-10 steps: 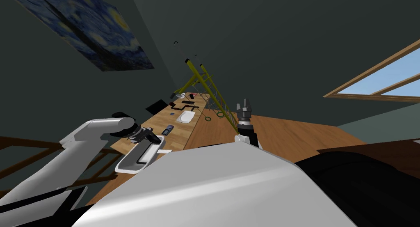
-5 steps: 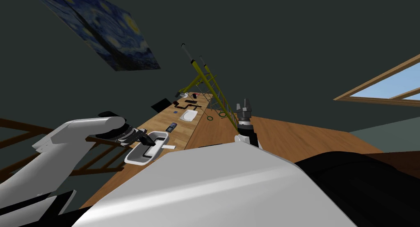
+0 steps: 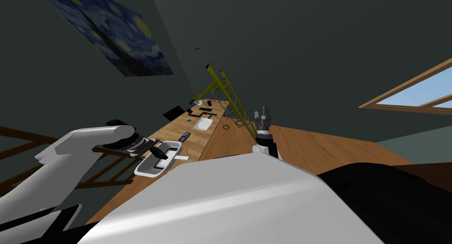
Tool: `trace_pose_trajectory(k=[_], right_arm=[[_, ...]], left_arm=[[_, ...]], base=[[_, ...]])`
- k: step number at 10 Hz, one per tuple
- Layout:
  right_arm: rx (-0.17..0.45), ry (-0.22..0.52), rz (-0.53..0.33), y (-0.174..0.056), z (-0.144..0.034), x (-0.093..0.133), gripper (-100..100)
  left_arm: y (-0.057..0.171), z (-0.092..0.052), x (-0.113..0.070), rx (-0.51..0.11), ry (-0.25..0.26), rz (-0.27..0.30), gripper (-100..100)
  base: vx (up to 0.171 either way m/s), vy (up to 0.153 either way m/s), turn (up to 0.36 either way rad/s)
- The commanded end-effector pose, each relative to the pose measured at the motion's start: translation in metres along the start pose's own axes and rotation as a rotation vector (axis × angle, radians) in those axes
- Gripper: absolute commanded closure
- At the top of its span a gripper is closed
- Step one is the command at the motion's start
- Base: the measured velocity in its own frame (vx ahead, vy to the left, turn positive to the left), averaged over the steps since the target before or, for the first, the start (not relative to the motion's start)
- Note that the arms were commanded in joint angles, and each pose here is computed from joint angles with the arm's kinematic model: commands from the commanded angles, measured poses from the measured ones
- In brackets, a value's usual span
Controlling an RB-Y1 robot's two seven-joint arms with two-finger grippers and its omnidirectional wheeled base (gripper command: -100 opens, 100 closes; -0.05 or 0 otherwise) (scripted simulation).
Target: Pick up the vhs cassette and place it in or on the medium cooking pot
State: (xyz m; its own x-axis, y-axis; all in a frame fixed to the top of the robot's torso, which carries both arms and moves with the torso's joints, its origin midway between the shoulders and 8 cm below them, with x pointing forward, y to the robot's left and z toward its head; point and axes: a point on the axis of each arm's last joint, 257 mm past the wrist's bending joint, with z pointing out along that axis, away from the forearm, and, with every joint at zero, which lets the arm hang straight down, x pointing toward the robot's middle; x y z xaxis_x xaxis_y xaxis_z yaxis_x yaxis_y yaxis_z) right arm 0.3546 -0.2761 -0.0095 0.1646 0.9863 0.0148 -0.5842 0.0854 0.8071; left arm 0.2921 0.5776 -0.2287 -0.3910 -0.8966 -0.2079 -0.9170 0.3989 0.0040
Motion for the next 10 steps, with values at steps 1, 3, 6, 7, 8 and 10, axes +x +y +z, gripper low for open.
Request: trace_pose_trajectory(k=[1,3,6,7,8,10], right_arm=[[0.000,0.000,0.000,0.000,0.000,0.000,0],[0.000,0.000,0.000,0.000,0.000,0.000,0],[0.000,0.000,0.000,0.000,0.000,0.000,0],[0.000,0.000,0.000,0.000,0.000,0.000,0],[0.000,0.000,0.000,0.000,0.000,0.000,0],[0.000,0.000,0.000,0.000,0.000,0.000,0]], left_arm=[[0.000,0.000,0.000,0.000,0.000,0.000,0],[-0.002,-0.020,-0.001,0.006,0.004,0.010,-100],[-0.003,-0.050,-0.002,0.012,0.009,0.029,-100],[-0.004,-0.044,-0.002,0.013,0.007,0.025,-100],[-0.003,-0.045,-0.001,0.011,0.008,0.026,0],[-0.003,-0.045,-0.001,0.011,0.008,0.026,0]], base=[[0.000,0.000,0.000],[0.025,0.006,0.057],[0.032,0.011,0.057],[0.015,0.007,0.007],[0.000,0.000,0.000],[0.000,0.000,0.000]])
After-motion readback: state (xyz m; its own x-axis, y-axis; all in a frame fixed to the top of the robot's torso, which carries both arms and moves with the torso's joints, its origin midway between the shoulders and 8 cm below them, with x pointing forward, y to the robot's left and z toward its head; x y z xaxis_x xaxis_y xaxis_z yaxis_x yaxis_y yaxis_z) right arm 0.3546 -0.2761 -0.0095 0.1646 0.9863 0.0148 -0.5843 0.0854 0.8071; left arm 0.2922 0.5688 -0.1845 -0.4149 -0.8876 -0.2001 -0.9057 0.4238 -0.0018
